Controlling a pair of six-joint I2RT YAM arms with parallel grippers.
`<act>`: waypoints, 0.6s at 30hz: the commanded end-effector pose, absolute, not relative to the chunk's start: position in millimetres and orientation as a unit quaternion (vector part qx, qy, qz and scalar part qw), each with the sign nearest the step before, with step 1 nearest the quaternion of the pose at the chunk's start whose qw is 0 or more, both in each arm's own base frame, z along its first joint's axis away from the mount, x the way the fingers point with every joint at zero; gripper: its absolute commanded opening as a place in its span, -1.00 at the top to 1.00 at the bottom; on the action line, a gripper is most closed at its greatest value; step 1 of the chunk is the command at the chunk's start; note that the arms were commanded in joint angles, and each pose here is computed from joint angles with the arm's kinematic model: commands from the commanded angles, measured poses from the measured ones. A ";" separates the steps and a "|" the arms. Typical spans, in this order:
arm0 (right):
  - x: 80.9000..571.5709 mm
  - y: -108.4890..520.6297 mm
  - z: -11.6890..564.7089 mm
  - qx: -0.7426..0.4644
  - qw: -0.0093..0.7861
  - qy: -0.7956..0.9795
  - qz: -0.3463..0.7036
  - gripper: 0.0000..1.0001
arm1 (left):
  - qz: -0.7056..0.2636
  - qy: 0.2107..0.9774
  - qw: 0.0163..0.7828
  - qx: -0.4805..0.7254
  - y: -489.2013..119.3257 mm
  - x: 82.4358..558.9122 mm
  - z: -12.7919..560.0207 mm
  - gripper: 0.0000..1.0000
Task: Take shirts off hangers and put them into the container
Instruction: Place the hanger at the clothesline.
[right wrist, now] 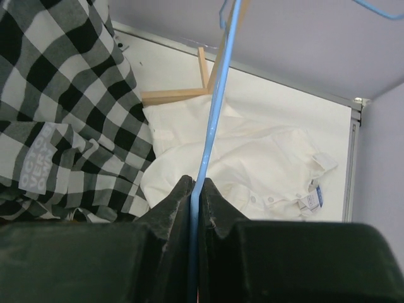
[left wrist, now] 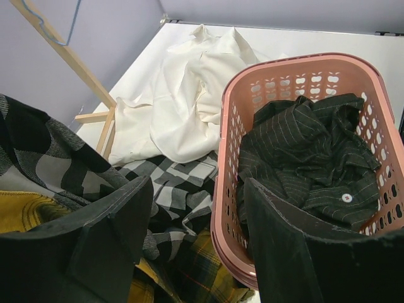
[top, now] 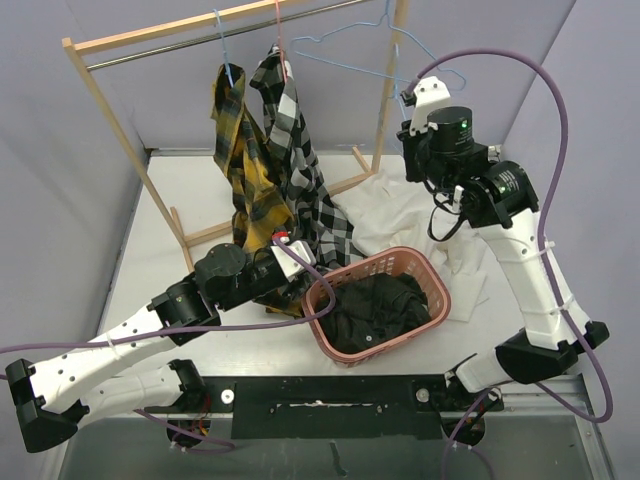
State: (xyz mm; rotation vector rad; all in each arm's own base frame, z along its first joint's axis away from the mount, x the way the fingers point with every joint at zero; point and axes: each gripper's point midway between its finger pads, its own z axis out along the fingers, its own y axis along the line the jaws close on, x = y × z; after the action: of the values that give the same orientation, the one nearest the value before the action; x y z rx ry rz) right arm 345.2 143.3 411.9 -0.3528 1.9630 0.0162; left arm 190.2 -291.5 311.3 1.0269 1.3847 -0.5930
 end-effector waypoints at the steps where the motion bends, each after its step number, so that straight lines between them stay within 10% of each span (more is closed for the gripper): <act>1: 342.8 152.8 466.0 -0.152 0.618 0.769 0.057 1.00 | -0.269 0.578 0.638 0.432 -293.0 188.5 332.2 -0.16; 18: 351.3 206.9 535.8 -0.231 0.677 0.680 0.158 1.00 | -0.271 0.579 0.635 0.434 -294.3 188.3 330.0 -0.15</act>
State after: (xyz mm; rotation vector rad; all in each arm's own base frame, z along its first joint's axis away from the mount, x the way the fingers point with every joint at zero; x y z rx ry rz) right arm 344.7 201.2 496.2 -0.5200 1.6750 0.3325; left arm 190.1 -291.4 311.2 1.0269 1.3847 -0.5930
